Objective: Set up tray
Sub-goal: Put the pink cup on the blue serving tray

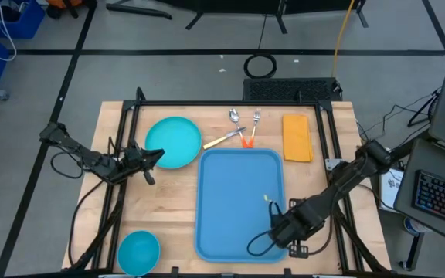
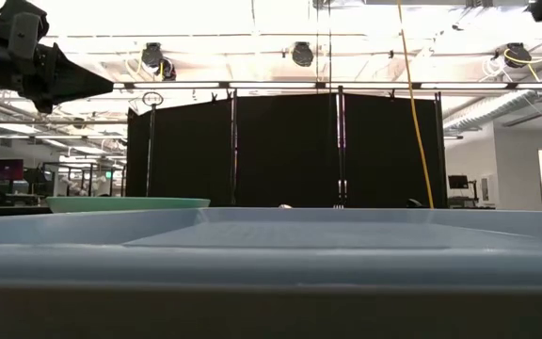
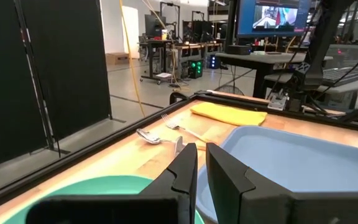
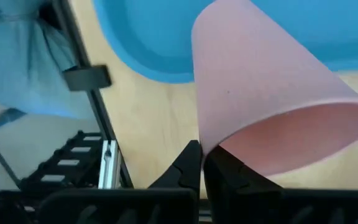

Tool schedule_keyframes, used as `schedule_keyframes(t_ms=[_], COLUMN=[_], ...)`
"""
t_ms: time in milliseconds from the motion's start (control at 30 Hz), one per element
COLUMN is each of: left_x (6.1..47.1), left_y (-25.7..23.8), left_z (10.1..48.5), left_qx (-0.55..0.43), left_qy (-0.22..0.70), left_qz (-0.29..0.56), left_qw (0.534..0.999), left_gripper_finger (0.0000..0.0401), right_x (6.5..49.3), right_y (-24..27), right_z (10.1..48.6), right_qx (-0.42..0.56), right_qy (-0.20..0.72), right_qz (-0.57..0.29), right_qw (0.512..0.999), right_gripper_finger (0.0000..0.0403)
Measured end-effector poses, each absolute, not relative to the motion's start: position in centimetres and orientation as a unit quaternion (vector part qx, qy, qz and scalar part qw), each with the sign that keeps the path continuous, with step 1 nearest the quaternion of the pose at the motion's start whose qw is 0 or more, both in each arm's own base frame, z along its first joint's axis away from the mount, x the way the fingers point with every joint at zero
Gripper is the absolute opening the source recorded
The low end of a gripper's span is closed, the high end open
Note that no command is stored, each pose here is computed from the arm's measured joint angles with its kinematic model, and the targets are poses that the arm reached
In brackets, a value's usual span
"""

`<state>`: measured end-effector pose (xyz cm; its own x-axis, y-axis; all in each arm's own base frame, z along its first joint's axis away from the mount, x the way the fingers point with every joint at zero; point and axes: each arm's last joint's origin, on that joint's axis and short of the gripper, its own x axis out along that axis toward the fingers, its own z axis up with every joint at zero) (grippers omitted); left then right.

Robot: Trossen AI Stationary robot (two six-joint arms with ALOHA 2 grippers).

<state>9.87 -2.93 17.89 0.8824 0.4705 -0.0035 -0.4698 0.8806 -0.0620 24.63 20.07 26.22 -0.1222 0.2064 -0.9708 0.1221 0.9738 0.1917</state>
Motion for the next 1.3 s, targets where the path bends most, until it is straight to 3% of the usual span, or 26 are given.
schedule_keyframes(t_ms=[200,433,533,800,1300], left_x=[9.9,9.9,9.9,9.9,9.9], left_y=[-2.9,-2.9,-2.9,-2.9,-2.9], left_z=[17.9,17.6,17.6,17.6,17.5], left_qx=[-0.034,-0.032,-0.032,-0.034,-0.035], left_qy=[-0.006,0.002,0.002,0.001,0.007], left_qz=[0.242,0.243,0.243,0.243,0.244], left_qw=[0.97,0.97,0.97,0.969,0.969], left_gripper_finger=[0.0037,0.0037,0.0037,0.0037,0.0037], right_x=[26.6,27.5,27.8,28.2,28.0], right_y=[21.3,22.2,22.7,23.5,24.7], right_z=[26.2,24.3,24.3,25.2,23.9], right_qx=[0.028,-0.061,-0.091,-0.115,-0.151], right_qy=[0.747,0.799,0.796,0.763,0.784], right_qz=[0.048,0.045,0.051,0.095,0.123], right_qw=[0.662,0.597,0.596,0.628,0.589], right_gripper_finger=[0.0,0.0,0.0,0.0,0.0])
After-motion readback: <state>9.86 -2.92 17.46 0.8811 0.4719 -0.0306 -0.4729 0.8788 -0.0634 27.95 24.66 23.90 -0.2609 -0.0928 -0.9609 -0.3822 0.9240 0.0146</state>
